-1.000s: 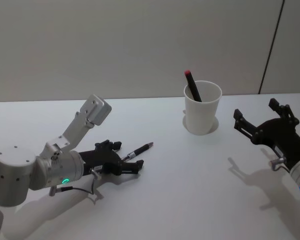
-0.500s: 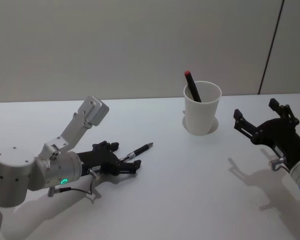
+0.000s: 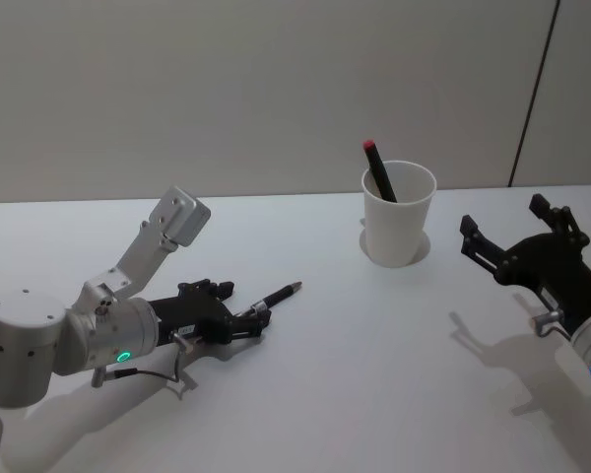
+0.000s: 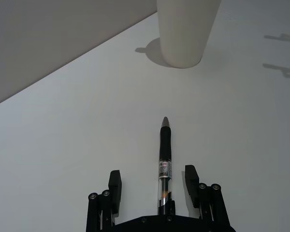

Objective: Place the pen into the pen holder.

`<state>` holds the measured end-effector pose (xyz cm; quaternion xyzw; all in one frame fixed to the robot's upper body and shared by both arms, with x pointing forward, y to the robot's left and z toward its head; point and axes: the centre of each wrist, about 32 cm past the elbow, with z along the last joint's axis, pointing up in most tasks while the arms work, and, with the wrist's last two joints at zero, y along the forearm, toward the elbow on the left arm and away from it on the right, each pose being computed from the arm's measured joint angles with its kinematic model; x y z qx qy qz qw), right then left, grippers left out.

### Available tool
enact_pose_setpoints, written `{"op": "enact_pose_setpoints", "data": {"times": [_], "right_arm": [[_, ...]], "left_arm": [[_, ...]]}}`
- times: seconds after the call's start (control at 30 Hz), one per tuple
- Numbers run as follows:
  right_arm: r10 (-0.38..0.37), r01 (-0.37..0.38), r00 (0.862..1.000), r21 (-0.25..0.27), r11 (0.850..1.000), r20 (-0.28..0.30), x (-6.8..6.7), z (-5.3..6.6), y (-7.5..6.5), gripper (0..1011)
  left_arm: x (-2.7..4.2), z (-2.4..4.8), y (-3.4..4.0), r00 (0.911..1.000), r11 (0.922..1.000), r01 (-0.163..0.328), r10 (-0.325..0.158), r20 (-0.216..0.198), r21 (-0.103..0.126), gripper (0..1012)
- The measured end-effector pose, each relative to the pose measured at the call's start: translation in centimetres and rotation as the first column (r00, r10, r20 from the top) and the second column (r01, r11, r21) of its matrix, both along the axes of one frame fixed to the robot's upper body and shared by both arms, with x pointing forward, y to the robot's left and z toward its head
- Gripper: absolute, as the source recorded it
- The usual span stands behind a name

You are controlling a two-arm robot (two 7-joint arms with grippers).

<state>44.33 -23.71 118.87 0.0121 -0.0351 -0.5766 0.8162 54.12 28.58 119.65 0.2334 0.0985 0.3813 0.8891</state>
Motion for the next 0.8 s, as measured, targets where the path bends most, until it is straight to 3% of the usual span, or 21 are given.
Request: {"op": "enact_pose_setpoints", "data": {"times": [0.8], "right_arm": [[0.0, 0.0, 1.0, 0.0, 1.0, 0.0, 0.0, 0.0, 0.0, 1002]], "left_arm": [[-0.06, -0.1, 0.18, 1.0, 1.0, 0.0, 0.0, -0.009, -0.005, 652]]}}
